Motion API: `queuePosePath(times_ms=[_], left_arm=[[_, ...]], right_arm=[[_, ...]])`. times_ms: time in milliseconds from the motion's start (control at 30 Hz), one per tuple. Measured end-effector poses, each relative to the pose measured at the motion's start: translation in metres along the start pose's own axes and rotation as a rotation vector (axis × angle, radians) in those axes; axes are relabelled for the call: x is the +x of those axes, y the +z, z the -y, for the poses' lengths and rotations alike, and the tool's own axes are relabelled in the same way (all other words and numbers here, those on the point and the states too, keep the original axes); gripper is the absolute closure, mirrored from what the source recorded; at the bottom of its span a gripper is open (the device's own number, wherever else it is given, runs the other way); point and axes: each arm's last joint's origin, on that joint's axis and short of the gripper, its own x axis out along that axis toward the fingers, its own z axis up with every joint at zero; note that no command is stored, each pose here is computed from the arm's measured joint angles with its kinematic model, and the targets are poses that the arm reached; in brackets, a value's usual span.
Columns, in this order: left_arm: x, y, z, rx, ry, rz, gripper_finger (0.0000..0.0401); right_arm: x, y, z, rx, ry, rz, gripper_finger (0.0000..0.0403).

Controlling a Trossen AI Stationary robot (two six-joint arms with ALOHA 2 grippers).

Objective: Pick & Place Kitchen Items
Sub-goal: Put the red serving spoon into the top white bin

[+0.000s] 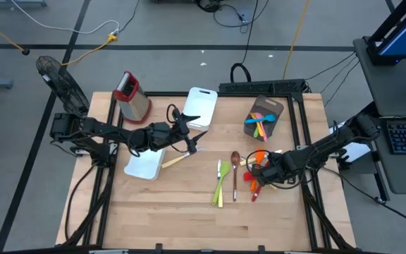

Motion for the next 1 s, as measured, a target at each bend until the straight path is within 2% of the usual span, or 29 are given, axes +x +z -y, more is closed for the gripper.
queuePosePath(times_ms=[400, 600, 1000], left_arm=[[-0.0001, 0.0001, 0.0, 0.0, 0.0, 0.001, 0.0091], [0.0, 0.0, 0.0, 0.0, 0.0, 0.0, 0.0091], [0.0, 0.0, 0.0, 0.0, 0.0, 0.0, 0.0091]], right_arm=[[0.0, 0.0002, -0.0001, 0.0, 0.003, 0.005, 0.0234], [-0.0001, 0.0016, -0.0027, -0.018, 0.062, 0.073, 0.0234], [-0.0001, 0.0006, -0.0041, 0.006, 0.067, 0.044, 0.0234]])
